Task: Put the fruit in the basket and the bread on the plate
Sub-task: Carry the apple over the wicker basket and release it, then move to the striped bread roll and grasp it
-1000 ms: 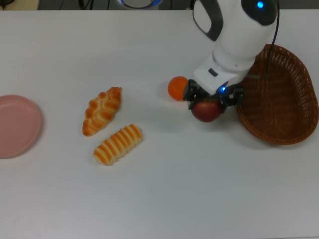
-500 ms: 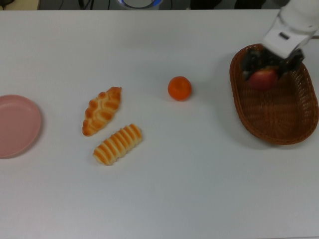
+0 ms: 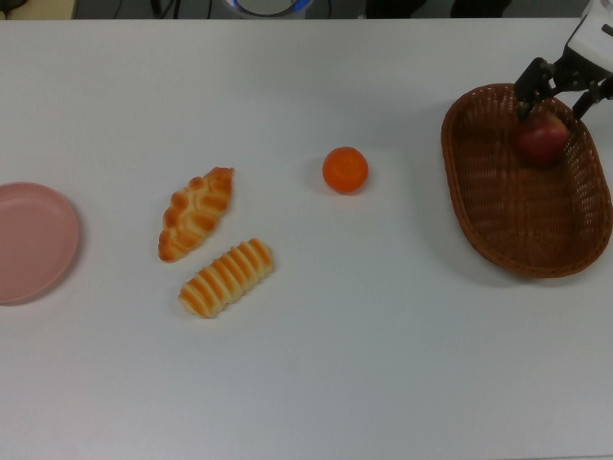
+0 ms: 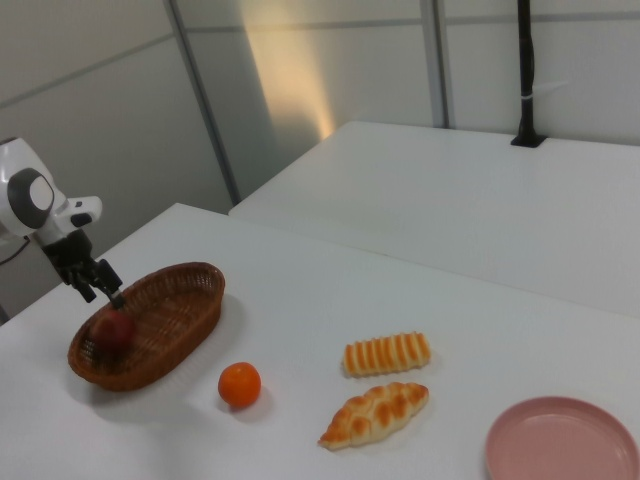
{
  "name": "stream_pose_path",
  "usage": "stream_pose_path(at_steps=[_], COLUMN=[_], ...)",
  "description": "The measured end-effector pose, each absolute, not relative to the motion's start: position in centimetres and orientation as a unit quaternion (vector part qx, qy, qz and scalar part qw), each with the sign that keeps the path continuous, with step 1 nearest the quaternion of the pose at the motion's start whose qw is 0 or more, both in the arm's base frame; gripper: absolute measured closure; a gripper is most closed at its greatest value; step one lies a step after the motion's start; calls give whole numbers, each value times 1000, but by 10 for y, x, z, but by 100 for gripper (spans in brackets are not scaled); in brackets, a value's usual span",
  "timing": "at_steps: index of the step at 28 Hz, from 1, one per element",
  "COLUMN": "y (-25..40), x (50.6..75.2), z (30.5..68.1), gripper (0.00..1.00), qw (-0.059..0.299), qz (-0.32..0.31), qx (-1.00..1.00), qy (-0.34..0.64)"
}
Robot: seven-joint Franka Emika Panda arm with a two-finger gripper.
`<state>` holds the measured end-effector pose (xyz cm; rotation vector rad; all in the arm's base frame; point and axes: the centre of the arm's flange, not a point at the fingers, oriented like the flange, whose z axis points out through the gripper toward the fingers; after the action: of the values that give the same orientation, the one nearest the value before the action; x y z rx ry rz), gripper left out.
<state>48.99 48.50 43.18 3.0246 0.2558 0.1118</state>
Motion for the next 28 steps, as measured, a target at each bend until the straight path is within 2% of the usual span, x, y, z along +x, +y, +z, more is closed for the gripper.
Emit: stream_pose_path(at_steps=[6, 9, 13, 16, 21, 28], y=[481, 467, 411, 343, 239, 152], x=[491, 503, 545, 589, 638, 663], z=[435, 444, 459, 465, 461, 447], gripper=[0, 0, 0, 0, 0, 0], qw=[57, 58, 59, 61, 65, 69], qz=[35, 43, 51, 50, 43, 31], qx=[996, 997, 996, 990, 972, 950], qy=[64, 20, -52, -114, -221, -304])
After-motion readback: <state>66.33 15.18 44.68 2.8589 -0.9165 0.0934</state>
